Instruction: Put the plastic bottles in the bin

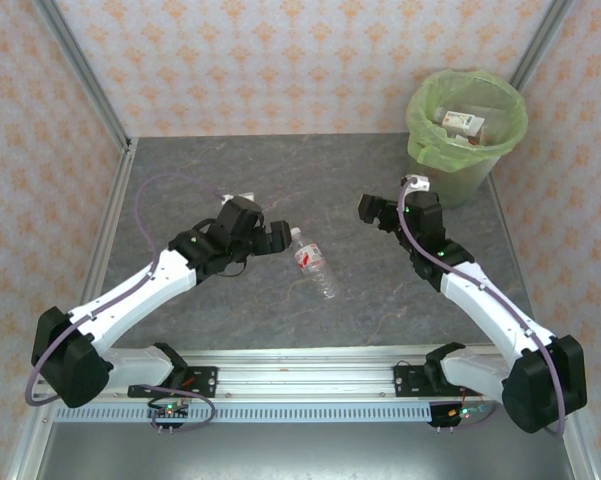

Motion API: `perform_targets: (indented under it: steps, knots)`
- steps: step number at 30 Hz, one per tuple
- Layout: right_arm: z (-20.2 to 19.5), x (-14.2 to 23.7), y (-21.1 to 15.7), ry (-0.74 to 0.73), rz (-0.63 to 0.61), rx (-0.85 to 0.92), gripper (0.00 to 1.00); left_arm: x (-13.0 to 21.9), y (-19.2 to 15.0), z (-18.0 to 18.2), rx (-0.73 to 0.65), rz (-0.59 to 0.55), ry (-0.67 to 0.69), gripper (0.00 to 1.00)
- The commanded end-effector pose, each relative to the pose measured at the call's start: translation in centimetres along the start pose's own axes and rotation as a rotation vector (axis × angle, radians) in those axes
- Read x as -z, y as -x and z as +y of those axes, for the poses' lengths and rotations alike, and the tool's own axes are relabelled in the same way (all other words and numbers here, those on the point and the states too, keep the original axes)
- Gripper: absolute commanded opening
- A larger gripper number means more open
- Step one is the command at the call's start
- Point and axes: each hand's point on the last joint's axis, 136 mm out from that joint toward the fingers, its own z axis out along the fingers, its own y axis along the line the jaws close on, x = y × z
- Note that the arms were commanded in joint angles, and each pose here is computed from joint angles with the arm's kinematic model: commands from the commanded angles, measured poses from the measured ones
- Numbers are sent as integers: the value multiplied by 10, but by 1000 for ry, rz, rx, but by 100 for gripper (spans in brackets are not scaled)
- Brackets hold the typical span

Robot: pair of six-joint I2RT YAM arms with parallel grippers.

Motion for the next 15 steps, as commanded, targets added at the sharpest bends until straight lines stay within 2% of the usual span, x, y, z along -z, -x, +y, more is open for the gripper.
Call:
perform_targets:
  steps: [1, 8, 12, 15]
  knots:
    - [21, 7, -9, 67, 41, 66, 99, 10, 11, 7, 71, -95, 12, 100]
    - [60, -2, -44, 155, 171, 264, 99, 7, 7, 13, 66, -98, 17, 100]
    - [75, -22, -85, 90, 305, 358, 99, 0, 1, 21, 102, -87, 48, 100]
    - [90, -28, -120, 78, 452, 442, 99, -3, -3, 25, 117, -83, 54, 100]
